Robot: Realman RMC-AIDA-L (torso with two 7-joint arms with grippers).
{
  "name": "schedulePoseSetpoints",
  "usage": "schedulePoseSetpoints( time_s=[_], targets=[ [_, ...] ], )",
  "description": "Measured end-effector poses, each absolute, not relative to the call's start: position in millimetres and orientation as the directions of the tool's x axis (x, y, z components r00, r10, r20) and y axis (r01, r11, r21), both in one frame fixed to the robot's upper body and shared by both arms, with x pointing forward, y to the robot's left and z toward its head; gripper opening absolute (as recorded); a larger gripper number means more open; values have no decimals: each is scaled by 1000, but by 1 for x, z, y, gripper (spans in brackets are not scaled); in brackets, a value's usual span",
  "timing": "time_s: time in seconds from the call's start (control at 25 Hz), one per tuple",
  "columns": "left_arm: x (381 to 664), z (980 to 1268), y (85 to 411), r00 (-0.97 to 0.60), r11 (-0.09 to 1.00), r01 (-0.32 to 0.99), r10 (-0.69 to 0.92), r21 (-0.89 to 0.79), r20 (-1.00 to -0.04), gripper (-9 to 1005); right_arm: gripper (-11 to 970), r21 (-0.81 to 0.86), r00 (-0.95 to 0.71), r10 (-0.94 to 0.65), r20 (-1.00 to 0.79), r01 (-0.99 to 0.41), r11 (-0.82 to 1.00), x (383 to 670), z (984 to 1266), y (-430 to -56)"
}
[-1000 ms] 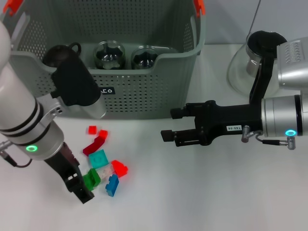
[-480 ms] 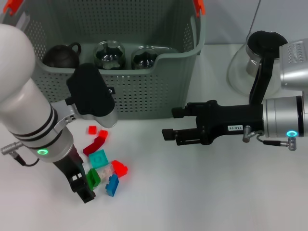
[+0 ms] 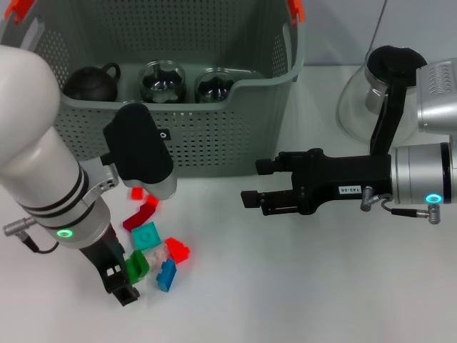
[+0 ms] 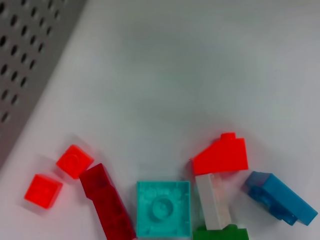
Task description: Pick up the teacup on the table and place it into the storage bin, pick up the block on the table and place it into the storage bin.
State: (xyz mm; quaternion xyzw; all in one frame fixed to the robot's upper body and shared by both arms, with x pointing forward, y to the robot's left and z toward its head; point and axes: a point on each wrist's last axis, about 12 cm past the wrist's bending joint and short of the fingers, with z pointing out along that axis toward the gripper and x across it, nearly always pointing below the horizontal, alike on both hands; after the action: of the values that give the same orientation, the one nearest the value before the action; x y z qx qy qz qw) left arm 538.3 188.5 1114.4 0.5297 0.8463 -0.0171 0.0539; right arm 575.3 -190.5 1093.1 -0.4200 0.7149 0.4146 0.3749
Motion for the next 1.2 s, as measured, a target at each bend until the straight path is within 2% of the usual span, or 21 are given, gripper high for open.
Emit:
schedulePoseSetpoints(
  time_s=[0.16, 0.36, 0.56, 0.8, 0.88, 0.96, 1.12, 1.16, 1.2],
  targets=[
    [538, 1114, 188, -432, 437, 899, 895, 26, -111, 898, 803, 277, -364, -290, -885, -912, 302, 576, 1093, -190],
    [538, 1114, 187, -429, 435, 900, 896, 32, -112, 679, 803, 276, -363, -291, -885, -913, 301, 576, 1094, -189],
    [539, 1114, 186, -427, 434, 900, 897, 42, -118, 594, 803, 275, -362, -291, -885, -913, 301, 576, 1094, -190],
    [539, 1112, 186, -429, 436, 899, 896, 40, -117, 560, 804, 273, -362, -290, -886, -913, 304, 577, 1095, -191],
    [539, 1113, 185, -427, 434, 900, 896, 43, -119, 482, 804, 273, -362, -290, -886, -913, 304, 577, 1095, -191],
    [539, 1120, 185, -427, 438, 897, 893, 56, -144, 404, 804, 274, -362, -290, -886, -913, 303, 577, 1095, -191],
    [538, 1131, 188, -435, 452, 889, 884, 70, -171, 403, 803, 274, -362, -291, -886, -913, 302, 576, 1095, -193],
    [537, 1137, 189, -441, 460, 885, 878, 77, -186, 403, 803, 274, -362, -291, -886, -913, 301, 576, 1095, -193],
    [534, 1156, 196, -465, 490, 869, 856, 65, -228, 403, 803, 274, -361, -292, -886, -914, 301, 576, 1095, -193]
  ],
)
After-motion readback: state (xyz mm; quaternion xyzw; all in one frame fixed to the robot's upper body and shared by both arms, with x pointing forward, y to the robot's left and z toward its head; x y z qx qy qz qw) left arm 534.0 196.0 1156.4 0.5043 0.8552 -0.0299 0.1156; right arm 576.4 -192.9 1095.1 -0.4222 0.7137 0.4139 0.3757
